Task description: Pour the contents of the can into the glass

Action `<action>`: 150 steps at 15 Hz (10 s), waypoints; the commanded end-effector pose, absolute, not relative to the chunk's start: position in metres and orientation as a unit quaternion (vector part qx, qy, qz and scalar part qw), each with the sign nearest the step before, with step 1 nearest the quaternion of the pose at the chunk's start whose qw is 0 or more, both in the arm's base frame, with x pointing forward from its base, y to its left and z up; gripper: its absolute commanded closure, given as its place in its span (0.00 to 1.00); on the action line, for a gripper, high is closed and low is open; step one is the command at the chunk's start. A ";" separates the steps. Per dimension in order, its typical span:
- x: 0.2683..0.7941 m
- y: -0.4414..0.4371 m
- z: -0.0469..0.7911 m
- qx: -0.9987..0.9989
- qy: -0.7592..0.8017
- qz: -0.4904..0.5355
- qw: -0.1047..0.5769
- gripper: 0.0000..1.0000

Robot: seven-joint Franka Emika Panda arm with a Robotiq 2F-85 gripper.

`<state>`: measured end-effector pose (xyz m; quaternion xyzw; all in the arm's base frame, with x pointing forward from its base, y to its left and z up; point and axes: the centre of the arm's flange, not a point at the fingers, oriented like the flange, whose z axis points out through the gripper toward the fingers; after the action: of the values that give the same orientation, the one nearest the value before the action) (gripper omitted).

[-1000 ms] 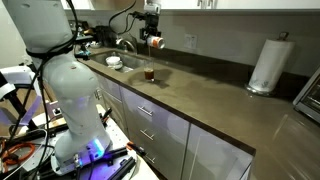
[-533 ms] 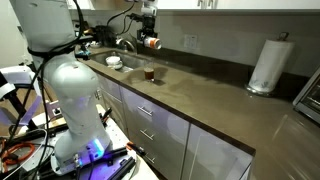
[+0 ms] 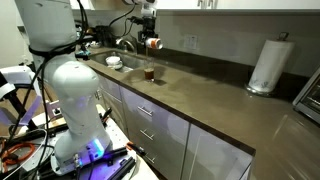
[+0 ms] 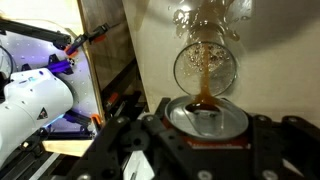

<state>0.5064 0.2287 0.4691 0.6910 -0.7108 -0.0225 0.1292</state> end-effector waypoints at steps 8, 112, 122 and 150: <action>0.507 0.226 0.472 0.676 -0.719 -0.002 0.161 0.74; 0.477 -0.071 0.410 0.683 -0.557 -0.272 -0.386 0.74; 0.515 -0.113 0.352 0.648 -0.531 -0.345 -0.423 0.74; 0.551 -0.153 0.231 0.544 -0.544 -0.452 -0.452 0.74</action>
<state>0.5430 -0.1489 0.2317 0.5536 -0.5489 -0.4435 -0.4424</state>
